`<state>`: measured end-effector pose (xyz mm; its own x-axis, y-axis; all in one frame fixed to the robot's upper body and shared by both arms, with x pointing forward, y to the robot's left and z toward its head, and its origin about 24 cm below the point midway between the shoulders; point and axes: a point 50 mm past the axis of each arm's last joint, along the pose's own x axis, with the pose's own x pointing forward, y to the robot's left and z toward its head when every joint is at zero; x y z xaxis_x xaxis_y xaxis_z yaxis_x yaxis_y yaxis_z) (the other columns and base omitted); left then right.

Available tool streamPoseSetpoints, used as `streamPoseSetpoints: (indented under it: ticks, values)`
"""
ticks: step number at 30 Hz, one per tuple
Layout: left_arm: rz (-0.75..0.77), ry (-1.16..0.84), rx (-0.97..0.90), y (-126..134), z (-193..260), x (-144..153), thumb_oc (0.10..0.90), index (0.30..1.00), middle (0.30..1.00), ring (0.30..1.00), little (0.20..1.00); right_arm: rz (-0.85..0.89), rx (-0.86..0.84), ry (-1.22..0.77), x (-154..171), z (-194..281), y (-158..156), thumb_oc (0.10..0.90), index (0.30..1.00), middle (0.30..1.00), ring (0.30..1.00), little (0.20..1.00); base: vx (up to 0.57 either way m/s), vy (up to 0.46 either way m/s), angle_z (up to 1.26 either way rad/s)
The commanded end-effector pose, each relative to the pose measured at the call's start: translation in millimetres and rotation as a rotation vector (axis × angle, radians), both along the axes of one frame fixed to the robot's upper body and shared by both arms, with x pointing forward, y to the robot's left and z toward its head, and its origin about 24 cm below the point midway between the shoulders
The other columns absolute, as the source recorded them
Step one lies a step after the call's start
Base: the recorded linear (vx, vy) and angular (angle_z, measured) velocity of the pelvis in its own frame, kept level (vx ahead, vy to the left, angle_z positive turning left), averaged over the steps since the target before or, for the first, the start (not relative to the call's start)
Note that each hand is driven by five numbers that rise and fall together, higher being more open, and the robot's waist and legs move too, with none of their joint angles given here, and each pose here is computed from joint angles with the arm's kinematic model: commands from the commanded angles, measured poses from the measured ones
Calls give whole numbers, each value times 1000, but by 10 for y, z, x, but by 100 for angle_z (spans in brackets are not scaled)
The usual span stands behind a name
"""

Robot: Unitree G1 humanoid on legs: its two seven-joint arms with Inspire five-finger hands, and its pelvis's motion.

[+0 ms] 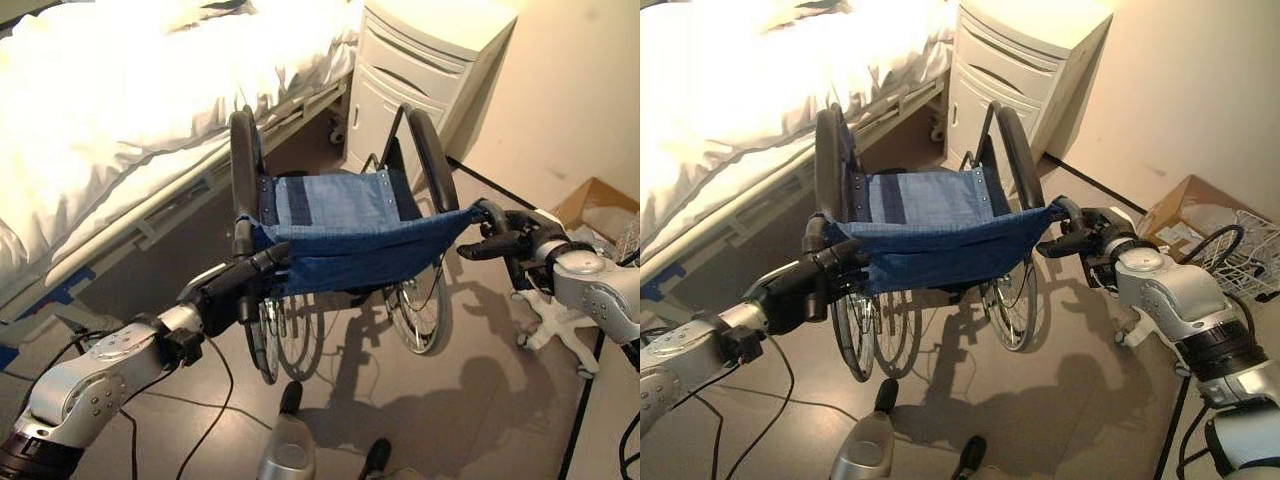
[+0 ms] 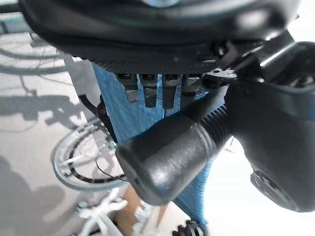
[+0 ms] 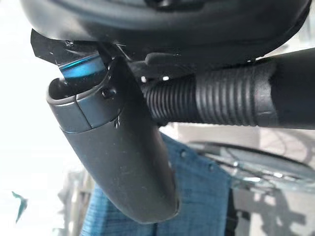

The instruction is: Push the wheelchair next to the bed

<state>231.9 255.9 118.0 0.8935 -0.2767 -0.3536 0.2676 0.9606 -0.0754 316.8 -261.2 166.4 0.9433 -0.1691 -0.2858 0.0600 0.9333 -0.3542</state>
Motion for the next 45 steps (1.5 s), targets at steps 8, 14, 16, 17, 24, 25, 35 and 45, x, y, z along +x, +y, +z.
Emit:
streamPoseSetpoints:
  ticks: [8, 14, 16, 17, 24, 25, 35, 45]
  values:
    - [679, -483, 596, 1517, 1404, -400, 800, 900, 900, 900, 900, -280, -66, -440, -319, 985, -675, 800, 900, 900, 900, 900, -24, -4, 1]
    - [697, -475, 600, 1549, 1385, -493, 800, 900, 900, 900, 900, -356, -44, -503, -462, 1056, -845, 800, 900, 900, 900, 900, -24, 6, 6]
    - [709, -469, 592, 1584, 1353, -541, 800, 900, 900, 900, 900, -387, -20, -530, -532, 1090, -922, 800, 900, 900, 900, 900, -22, 4, 11]
    - [716, -465, 589, 1600, 1333, -562, 800, 900, 900, 900, 900, -400, -14, -538, -564, 1103, -954, 800, 900, 900, 900, 900, -15, 9, 14]
    - [761, -442, 573, 1677, 1243, -682, 800, 900, 900, 900, 900, -414, -13, -506, -655, 1009, -1048, 800, 900, 900, 900, 900, -9, 10, 5]
    - [766, -432, 564, 1690, 1210, -700, 800, 900, 900, 900, 900, -422, -4, -493, -661, 950, -1065, 800, 900, 900, 900, 900, 0, 0, 0]
    - [779, -275, 483, 1628, 567, -776, 800, 900, 900, 900, 900, -676, 195, -382, -848, 146, -1289, 800, 900, 900, 900, 900, -24, 15, 3]
    - [836, 30, 229, 1659, -326, -981, 800, 900, 900, 900, 900, -827, 861, -601, -1342, -535, -1553, 800, 900, 900, 900, 900, -34, 45, 4]
